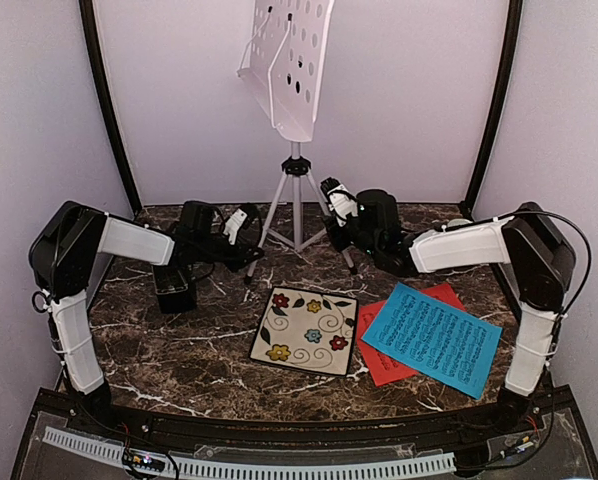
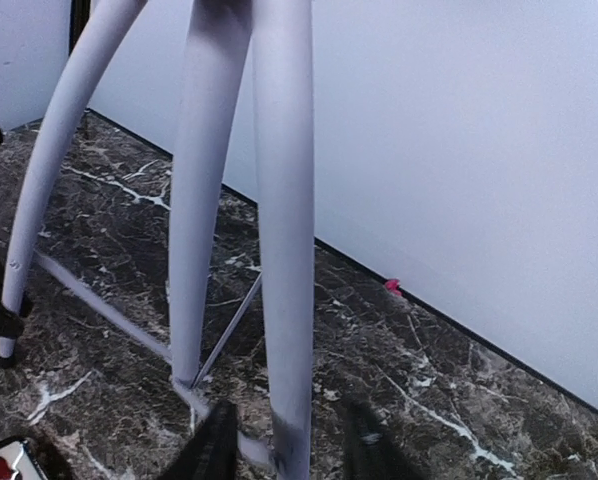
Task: Set up the instrument practice props
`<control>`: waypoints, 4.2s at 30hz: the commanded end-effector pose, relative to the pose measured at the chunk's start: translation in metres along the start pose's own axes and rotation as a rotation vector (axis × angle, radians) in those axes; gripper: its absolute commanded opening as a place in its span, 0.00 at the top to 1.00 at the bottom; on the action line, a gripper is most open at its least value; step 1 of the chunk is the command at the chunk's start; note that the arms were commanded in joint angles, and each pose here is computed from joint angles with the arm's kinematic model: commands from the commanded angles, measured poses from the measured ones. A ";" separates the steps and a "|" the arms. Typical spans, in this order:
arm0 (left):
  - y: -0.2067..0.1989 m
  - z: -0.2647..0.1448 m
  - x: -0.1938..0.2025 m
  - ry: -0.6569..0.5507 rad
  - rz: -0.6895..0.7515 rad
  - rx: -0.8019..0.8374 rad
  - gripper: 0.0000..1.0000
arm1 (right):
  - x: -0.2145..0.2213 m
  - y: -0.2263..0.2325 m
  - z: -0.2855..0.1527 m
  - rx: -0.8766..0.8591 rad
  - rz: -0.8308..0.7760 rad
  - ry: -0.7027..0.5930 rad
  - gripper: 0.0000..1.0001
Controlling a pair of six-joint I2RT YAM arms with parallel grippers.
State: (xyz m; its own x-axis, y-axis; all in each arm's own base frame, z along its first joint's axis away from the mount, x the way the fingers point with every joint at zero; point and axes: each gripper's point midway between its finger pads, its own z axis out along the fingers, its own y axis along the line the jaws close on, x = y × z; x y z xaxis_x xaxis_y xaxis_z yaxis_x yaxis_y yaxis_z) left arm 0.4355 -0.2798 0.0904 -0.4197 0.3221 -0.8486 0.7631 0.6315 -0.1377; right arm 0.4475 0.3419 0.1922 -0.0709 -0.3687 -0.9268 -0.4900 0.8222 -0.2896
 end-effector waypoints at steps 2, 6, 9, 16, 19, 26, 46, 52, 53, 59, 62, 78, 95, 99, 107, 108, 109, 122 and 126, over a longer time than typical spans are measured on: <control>0.034 -0.013 0.069 0.205 -0.274 -0.119 1.00 | -0.021 0.018 -0.016 -0.163 0.073 -0.052 0.42; 0.030 -0.014 0.063 0.200 -0.248 -0.107 1.00 | -0.011 0.022 -0.024 -0.250 0.108 -0.030 0.25; 0.028 -0.014 0.060 0.199 -0.236 -0.103 1.00 | 0.006 0.015 -0.019 -0.285 0.133 0.011 0.18; 0.025 -0.015 0.047 0.180 -0.149 -0.136 1.00 | 0.033 0.005 0.017 -0.387 0.098 0.077 0.20; 0.030 -0.017 0.044 0.179 -0.124 -0.161 1.00 | 0.020 0.007 0.035 -0.414 0.077 0.064 0.25; 0.038 -0.020 0.036 0.172 -0.105 -0.210 1.00 | 0.034 0.010 0.067 -0.390 -0.008 0.147 1.00; 0.011 -0.037 0.027 0.173 -0.079 -0.247 1.00 | 0.139 -0.009 0.011 -0.282 0.077 0.334 1.00; 0.004 -0.050 0.027 0.162 -0.072 -0.270 1.00 | 0.182 -0.014 -0.004 -0.227 0.059 0.469 0.99; 0.002 -0.050 0.027 0.164 -0.062 -0.271 1.00 | 0.185 -0.012 -0.005 -0.230 0.066 0.479 0.98; -0.011 -0.047 0.023 0.163 -0.021 -0.264 1.00 | 0.204 0.000 -0.017 -0.261 0.113 0.577 0.90; -0.016 -0.044 0.023 0.160 -0.010 -0.262 1.00 | 0.211 0.007 -0.026 -0.252 0.132 0.605 0.87; -0.048 -0.028 0.034 0.186 -0.068 -0.201 1.00 | 0.177 0.014 -0.043 -0.216 0.184 0.527 0.48; -0.080 -0.020 0.056 0.246 -0.212 -0.228 0.98 | 0.068 0.001 -0.046 -0.265 0.273 0.267 0.29; -0.091 -0.017 0.060 0.255 -0.204 -0.185 0.97 | 0.062 0.002 -0.043 -0.274 0.261 0.263 0.29; -0.109 -0.016 0.054 0.239 -0.185 -0.120 0.90 | 0.026 0.002 -0.026 -0.290 0.271 0.207 0.33; -0.111 -0.016 0.054 0.242 -0.181 -0.113 0.90 | 0.026 0.003 -0.024 -0.296 0.269 0.209 0.33; -0.114 -0.016 0.056 0.246 -0.177 -0.104 0.89 | 0.021 0.003 -0.022 -0.299 0.265 0.202 0.33; -0.129 -0.030 0.049 0.180 -0.129 -0.044 0.69 | 0.010 0.017 -0.010 -0.365 0.224 0.213 0.38; -0.117 -0.037 0.046 0.181 -0.137 -0.046 0.64 | 0.017 0.013 -0.026 -0.354 0.238 0.221 0.32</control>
State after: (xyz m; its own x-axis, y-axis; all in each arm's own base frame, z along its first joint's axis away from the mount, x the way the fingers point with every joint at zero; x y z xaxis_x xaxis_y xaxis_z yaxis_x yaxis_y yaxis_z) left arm 0.3229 -0.3150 0.0774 -0.5967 0.3313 -0.7309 0.6323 0.7549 -0.1740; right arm 0.4298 0.3403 0.1762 -0.3825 -0.3049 -0.8722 -0.6955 0.7165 0.0546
